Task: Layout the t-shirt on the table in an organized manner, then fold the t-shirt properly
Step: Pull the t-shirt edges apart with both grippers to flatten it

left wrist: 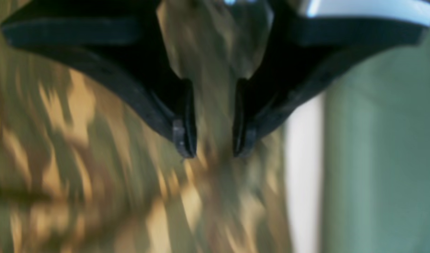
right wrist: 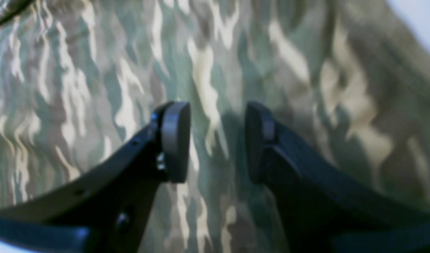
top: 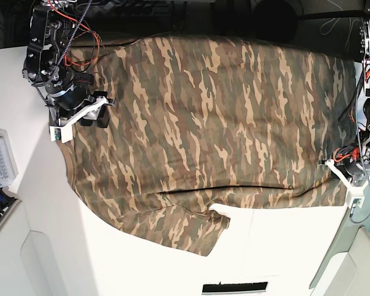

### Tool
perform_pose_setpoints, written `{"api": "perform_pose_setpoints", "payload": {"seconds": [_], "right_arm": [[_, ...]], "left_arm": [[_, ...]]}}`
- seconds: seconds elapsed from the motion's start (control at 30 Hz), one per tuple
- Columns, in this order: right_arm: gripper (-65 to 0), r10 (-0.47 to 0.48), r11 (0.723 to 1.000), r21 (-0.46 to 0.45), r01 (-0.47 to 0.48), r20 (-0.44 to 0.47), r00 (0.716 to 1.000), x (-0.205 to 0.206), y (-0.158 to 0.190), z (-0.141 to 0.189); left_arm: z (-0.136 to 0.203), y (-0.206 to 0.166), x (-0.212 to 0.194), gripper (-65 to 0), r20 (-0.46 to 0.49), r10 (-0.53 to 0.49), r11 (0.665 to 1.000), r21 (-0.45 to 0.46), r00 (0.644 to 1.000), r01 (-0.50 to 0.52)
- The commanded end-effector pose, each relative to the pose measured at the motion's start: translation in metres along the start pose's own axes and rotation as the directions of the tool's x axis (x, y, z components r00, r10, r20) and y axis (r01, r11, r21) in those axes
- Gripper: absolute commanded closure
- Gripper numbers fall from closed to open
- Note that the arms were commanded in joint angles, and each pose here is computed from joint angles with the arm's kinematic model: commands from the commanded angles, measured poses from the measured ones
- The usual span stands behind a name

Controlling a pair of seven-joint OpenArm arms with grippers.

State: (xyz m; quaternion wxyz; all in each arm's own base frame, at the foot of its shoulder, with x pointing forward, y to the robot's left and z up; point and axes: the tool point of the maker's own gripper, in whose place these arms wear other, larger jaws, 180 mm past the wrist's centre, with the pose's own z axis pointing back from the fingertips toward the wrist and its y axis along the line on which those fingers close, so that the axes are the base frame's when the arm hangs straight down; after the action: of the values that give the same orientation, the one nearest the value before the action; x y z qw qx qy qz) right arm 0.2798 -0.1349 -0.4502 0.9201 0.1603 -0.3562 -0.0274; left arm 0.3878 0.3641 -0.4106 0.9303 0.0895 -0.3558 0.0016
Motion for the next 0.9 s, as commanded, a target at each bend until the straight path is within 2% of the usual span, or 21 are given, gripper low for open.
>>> {"api": "perform_pose_setpoints", "payload": {"seconds": [0.0, 0.17, 0.3, 0.43, 0.57, 0.67, 0.73, 0.87], "right_arm": [[-25.6, 0.003, 1.000, 0.007, -0.003, 0.053, 0.999, 0.016, 0.001, 0.002], [-25.2, -0.057, 0.993, -0.096, 0.068, 0.112, 0.992, 0.031, -0.030, 0.010], [-25.2, -0.097, 0.985, -0.130, 0.115, 0.136, 0.986, 0.036, -0.048, 0.018], [-25.2, -0.132, 0.989, -0.058, 0.138, 0.093, 0.987, 0.029, -0.038, 0.018], [-25.2, -0.157, 0.986, 0.074, 0.152, 0.070, 0.985, 0.025, -0.014, 0.020], [-24.9, -0.165, 0.982, 0.108, 0.157, 0.070, 0.984, 0.021, -0.008, 0.024], [-21.3, -0.166, 0.982, 0.102, 0.160, 0.056, 0.985, 0.012, -0.009, 0.027], [-5.0, -0.160, 0.983, 0.097, 0.158, 0.011, 0.987, -0.012, -0.010, 0.033]], "left_arm": [[0.005, 0.011, 0.016, -21.3, 0.043, -0.005, 1.000, 0.013, 0.999, 0.004], [0.005, 0.009, -0.019, -21.3, -0.032, -0.021, 1.000, 0.003, 0.999, 0.021], [0.009, 0.016, -0.038, -21.3, -0.068, -0.043, 0.999, -0.009, 0.997, 0.042], [0.017, 0.020, -0.038, -21.3, -0.052, -0.050, 0.999, -0.015, 0.997, 0.049], [0.028, 0.007, -0.039, -21.3, -0.022, -0.099, 0.994, -0.040, 0.995, 0.098], [0.042, 0.002, -0.042, -20.7, -0.001, -0.135, 0.990, -0.040, 0.991, 0.135], [0.051, 0.000, -0.048, -17.1, 0.004, -0.158, 0.987, -0.031, 0.987, 0.158], [0.064, -0.018, -0.073, -5.0, -0.026, -0.176, 0.982, -0.080, 0.984, 0.173]]}}
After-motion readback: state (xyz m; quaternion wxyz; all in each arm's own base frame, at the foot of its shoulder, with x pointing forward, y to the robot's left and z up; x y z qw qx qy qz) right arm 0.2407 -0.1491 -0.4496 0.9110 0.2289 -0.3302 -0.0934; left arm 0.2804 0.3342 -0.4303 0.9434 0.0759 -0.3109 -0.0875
